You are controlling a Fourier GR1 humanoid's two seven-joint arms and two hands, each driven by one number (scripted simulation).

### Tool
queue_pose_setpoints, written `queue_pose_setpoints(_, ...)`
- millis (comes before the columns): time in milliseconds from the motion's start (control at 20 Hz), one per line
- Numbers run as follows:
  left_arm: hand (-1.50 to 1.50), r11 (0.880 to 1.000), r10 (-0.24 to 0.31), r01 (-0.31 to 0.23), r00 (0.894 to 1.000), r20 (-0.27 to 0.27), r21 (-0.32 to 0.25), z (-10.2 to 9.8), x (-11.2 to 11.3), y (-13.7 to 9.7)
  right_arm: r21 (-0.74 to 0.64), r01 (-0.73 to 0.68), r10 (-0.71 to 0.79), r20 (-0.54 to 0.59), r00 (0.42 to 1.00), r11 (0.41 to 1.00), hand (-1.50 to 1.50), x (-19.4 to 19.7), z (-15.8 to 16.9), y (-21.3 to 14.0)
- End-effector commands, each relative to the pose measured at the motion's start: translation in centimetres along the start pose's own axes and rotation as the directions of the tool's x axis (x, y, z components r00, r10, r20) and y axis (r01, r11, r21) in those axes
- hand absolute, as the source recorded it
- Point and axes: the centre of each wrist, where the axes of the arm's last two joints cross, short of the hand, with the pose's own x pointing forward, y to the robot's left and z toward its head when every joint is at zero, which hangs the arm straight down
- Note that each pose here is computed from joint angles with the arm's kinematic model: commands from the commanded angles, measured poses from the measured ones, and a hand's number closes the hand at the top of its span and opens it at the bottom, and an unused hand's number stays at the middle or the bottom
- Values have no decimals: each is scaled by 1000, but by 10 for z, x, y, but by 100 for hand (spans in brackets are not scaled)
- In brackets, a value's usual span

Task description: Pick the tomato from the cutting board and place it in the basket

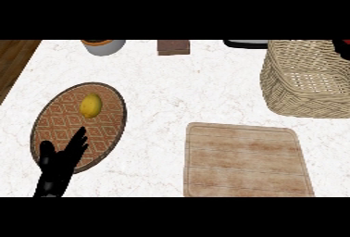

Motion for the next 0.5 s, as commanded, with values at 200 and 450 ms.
queue_pose_setpoints(200, 0, 1000, 16, -15, 996, -84, 5, -2, -16, 0, -134, -230, 216, -109, 970, 964, 150, -50, -5, -22)
queue_pose_setpoints(450, 0, 1000, -1, 0, 998, -69, -6, -5, -17, -3, -60, -330, 327, -45, 944, 942, -150, -78, -12, -28)
